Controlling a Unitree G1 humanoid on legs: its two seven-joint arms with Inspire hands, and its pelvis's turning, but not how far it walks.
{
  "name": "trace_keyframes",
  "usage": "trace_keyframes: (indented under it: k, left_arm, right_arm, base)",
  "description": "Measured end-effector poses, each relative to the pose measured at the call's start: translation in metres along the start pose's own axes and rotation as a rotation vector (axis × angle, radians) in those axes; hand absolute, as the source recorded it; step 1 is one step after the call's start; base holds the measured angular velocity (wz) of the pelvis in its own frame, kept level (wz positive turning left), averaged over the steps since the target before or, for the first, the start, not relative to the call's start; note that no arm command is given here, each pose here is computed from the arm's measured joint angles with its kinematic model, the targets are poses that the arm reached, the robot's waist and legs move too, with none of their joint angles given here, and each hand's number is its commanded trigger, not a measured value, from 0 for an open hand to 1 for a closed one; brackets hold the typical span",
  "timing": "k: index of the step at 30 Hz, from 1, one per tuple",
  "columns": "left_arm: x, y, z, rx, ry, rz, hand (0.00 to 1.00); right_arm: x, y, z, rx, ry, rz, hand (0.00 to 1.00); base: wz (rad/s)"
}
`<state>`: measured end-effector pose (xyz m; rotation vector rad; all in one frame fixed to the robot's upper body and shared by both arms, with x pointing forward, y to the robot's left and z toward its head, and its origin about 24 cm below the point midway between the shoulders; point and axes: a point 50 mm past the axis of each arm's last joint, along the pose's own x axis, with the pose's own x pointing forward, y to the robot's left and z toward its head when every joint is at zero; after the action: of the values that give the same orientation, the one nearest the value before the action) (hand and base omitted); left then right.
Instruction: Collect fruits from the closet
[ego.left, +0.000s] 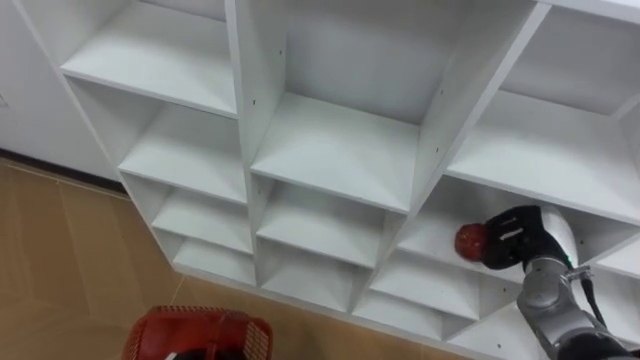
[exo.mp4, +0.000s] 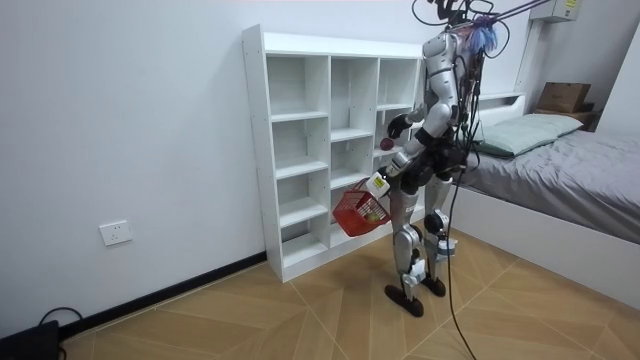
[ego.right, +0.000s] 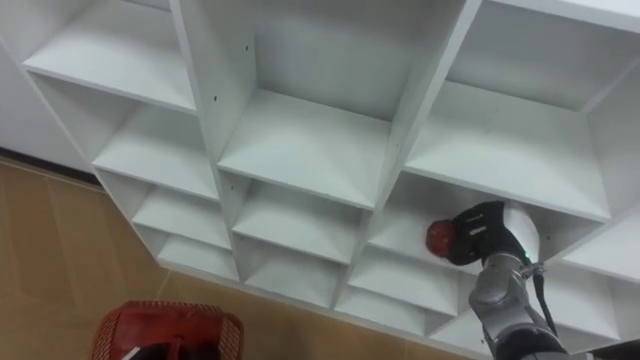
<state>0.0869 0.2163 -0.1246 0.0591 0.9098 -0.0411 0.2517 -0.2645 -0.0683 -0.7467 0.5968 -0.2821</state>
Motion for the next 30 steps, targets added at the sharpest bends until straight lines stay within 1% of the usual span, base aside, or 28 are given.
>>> trace_keyframes:
  k: [6,12,20,21,22,30]
  left_arm:
    - [-0.002,0.002,-0.002,-0.036,0.000,0.009,1.00]
    - [-0.005,0.004,-0.007,-0.036,0.009,0.016,1.00]
    - [-0.006,0.006,-0.006,-0.026,-0.009,0.021,1.00]
    - [-0.005,0.007,-0.005,-0.024,-0.014,0.024,1.00]
    - [-0.005,0.007,-0.003,-0.022,-0.019,0.027,1.00]
    - [-0.006,0.013,-0.003,-0.008,-0.024,0.062,1.00]
  right_arm:
    - [-0.004,0.004,-0.009,-0.007,0.022,0.041,1.00]
    - [-0.004,0.005,-0.010,-0.006,0.025,0.043,1.00]
    - [-0.004,0.005,-0.010,-0.006,0.025,0.043,1.00]
    - [-0.004,0.005,-0.010,-0.006,0.024,0.042,0.54]
    - [-0.004,0.005,-0.010,-0.005,0.024,0.042,0.00]
    - [-0.004,0.004,-0.009,0.001,0.007,0.023,0.00]
  base:
    - [0.01]
    - [0.00]
    - [0.00]
    - [0.00]
    - [0.00]
    - [0.00]
